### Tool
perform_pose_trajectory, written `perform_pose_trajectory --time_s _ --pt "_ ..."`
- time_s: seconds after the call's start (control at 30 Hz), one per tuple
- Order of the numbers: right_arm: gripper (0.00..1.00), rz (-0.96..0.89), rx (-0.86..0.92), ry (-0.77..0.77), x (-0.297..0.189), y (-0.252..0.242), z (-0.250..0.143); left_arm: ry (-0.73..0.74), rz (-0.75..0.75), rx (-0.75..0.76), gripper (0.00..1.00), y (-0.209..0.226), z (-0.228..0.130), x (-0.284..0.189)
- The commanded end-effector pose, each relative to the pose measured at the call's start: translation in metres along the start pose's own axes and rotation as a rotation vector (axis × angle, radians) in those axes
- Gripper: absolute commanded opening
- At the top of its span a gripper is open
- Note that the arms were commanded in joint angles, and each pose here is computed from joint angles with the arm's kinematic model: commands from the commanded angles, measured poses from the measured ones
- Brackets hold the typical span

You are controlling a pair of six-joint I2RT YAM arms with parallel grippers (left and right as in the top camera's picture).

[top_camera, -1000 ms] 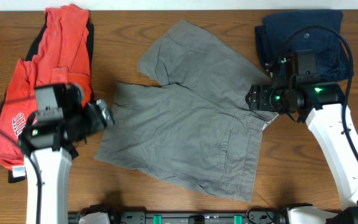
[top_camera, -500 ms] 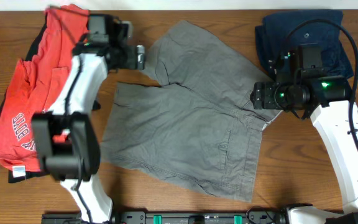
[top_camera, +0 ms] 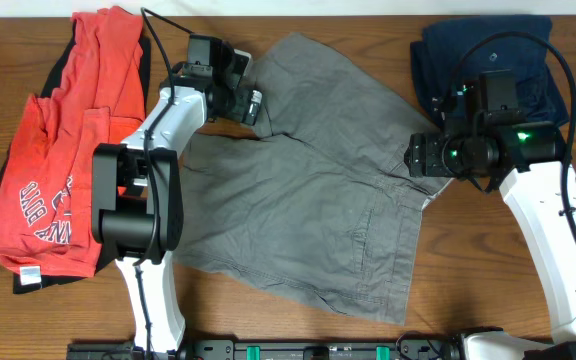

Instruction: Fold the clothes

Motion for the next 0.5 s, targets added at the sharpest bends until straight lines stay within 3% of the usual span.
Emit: perform_pose_trajectory --time_s 0.0,0.07,0.13,0.17,0.27,0.47 --pt "0.79 -0.019 -0.019 -0.012 -0.003 0.000 0.004 -0.005 0.025 0.021 0.84 0.006 0.003 0.004" --pt "0.78 -0.018 -0.019 -0.014 -0.003 0.000 0.004 0.000 0.030 0.020 0.61 0.008 0.002 0.006" --pt "0.78 -0.018 -0.016 -0.014 -0.003 0.000 0.004 0.005 0.051 0.018 0.21 0.010 0.001 0.007" --pt "0.77 -0.018 -0.016 -0.014 -0.003 0.000 0.004 0.008 0.050 0.017 0.13 0.011 0.000 0.008" --pt "0.77 -0.019 -0.016 -0.014 -0.003 0.000 0.004 0.012 0.051 0.015 0.06 0.011 -0.002 0.010" --pt "0.77 -0.018 -0.017 -0.018 -0.003 0.000 0.005 0.013 0.088 -0.054 0.06 0.020 -0.003 0.009"
Point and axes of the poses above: each gripper's point midway between its finger pads, its own x axis out along the fingers, its own y axis along the line the jaws close on, z = x × y, the point moved 6 cm from there along -x, back along the fingers, and after that the axes turned 9 degrees about -x, right-handed, at the moved point
